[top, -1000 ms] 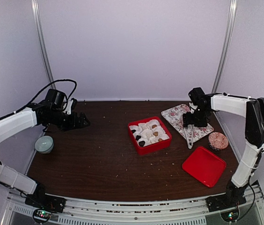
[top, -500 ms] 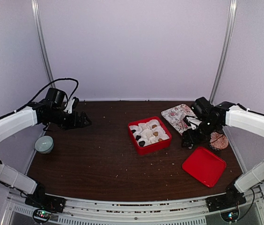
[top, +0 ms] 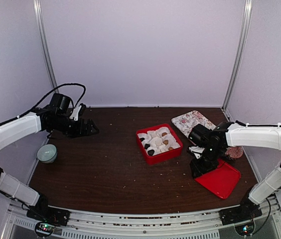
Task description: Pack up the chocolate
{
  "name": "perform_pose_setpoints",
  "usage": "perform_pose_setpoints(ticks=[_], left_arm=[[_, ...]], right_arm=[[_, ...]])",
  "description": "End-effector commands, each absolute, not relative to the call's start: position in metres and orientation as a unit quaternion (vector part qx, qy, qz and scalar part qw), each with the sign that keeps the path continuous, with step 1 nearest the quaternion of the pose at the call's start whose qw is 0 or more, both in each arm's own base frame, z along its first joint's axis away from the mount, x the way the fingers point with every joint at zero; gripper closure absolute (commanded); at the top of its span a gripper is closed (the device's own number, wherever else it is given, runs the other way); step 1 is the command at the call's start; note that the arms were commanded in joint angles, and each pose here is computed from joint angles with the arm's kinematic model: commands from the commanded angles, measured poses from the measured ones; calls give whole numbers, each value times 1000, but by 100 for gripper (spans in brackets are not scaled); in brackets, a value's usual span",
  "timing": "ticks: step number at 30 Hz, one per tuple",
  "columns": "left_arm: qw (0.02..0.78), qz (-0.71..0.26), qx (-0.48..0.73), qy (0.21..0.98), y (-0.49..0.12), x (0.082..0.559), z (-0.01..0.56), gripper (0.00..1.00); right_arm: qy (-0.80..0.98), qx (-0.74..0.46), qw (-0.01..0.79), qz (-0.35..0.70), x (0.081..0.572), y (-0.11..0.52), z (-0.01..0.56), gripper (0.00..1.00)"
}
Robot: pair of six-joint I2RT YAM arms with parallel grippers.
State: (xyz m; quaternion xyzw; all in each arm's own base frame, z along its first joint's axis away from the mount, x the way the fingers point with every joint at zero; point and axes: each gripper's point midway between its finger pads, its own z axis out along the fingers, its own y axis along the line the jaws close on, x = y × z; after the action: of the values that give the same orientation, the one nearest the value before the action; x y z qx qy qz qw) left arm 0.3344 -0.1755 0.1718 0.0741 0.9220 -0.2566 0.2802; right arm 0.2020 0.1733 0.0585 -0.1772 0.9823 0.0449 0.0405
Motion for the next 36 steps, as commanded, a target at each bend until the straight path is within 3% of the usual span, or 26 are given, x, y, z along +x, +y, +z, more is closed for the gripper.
perform_pose_setpoints(ticks=[1,8,21,36], left_arm=[[289,-261,81,918,-175,335,175,2],[291,-256,71,919,-171,331,173,2],[296,-250,62,920,-164,321,175,2],[295,-248,67,920,-161,313,175,3]], right_arm=[[983,-178,31,24,197,173,42,52],[982,-189,14,23,189,181,23,58],[982,-180,6,56,179,200,13,84],[971,-139,35,191,170,242,68,100]])
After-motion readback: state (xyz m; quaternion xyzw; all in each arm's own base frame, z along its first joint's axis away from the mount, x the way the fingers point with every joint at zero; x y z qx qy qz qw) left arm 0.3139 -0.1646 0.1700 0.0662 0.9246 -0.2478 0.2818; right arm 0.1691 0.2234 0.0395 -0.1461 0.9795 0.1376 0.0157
